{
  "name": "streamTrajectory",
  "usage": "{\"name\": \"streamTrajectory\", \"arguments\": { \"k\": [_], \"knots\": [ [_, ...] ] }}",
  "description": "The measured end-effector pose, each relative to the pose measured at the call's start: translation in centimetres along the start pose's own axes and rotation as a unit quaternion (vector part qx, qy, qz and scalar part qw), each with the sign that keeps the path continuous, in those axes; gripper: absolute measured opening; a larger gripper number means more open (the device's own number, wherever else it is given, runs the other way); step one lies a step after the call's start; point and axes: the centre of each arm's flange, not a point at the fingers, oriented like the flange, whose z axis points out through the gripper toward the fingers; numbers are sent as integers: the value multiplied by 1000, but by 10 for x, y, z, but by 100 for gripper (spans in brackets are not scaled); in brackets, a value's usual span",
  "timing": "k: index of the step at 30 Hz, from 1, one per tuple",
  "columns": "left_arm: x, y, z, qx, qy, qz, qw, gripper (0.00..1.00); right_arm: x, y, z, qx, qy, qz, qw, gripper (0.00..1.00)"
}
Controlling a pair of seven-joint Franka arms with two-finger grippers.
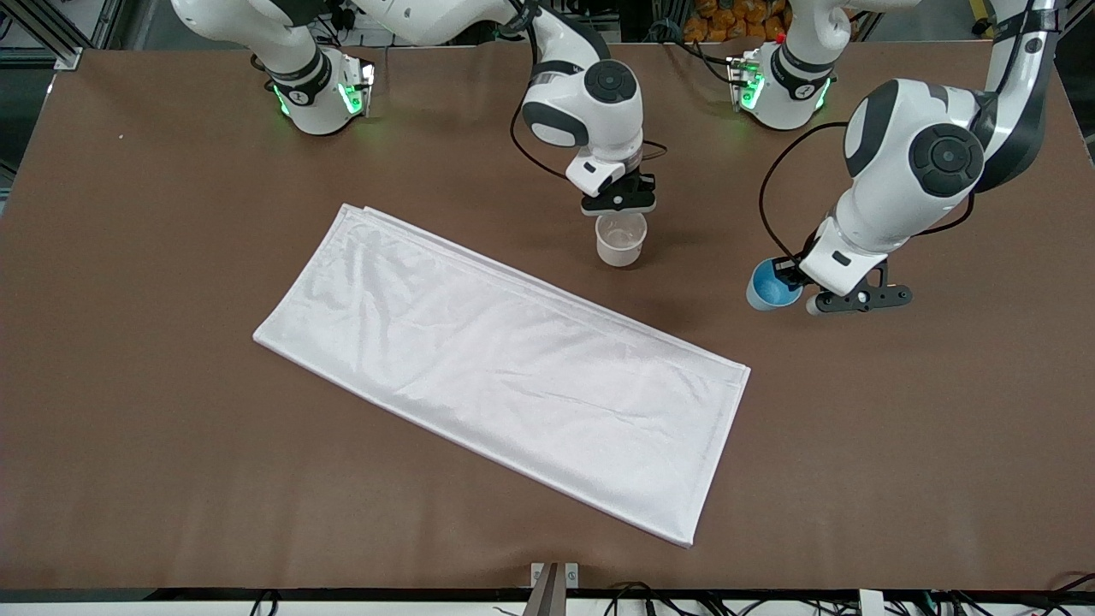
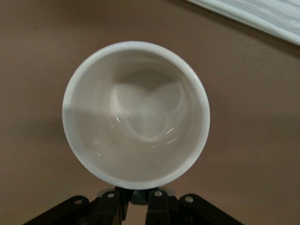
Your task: Place blue cup into white mug on table
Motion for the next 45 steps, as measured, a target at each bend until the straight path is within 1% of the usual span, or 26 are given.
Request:
{"name": "streamTrajectory", "arguments": {
  "k": [8, 11, 14, 20, 21, 22, 23, 26, 28, 29, 34, 38, 41, 45],
  "knots": [
    [-6, 2, 4, 2, -5, 3, 1000, 4, 1, -1, 12, 4, 5, -6, 1000, 19],
    [-10, 2, 5, 1, -7, 4, 1000, 4, 2, -1, 11, 4, 7, -6, 1000, 22],
    [-14, 3, 4, 1, -7, 6, 1000, 4, 4, -3, 9, 7, 9, -6, 1000, 31],
    [-20, 9, 4, 1, -7, 12, 1000, 4, 12, -10, -12, 22, 20, -2, 1000, 58],
    [-21, 10, 4, 1, -7, 13, 1000, 4, 15, -11, -20, 24, 23, -1, 999, 67],
    [-22, 11, 5, 1, -8, 14, 1000, 4, 18, -11, -29, 23, 26, 1, 999, 72],
    [-23, 13, 5, 0, -9, 15, 1000, 4, 20, -11, -36, 21, 28, 2, 999, 74],
    [-30, 25, 10, -2, -15, 18, 1000, 4, 30, -8, -70, 15, 37, 9, 999, 87],
    [-38, 38, 14, 0, -20, 16, 1000, 4, 35, -5, -97, 16, 43, 14, 999, 96],
    [-43, 45, 16, 1, -22, 15, 1000, 4, 37, -3, -112, 16, 45, 16, 999, 100],
    [-67, 80, 25, 7, -30, 4, 1000, 4, 42, 9, -186, 15, 60, 26, 998, 100],
    [-85, 105, 32, 13, -36, -15, 999, 4, 44, 26, -236, 4, 74, 30, 997, 100],
    [-98, 121, 44, 17, -47, -23, 998, 4, 49, 42, -268, -2, 72, 24, 997, 100],
    [-110, 145, 61, 13, -51, -32, 998, 4, 65, 74, -315, 3, 63, 13, 998, 100]
  ]
}}
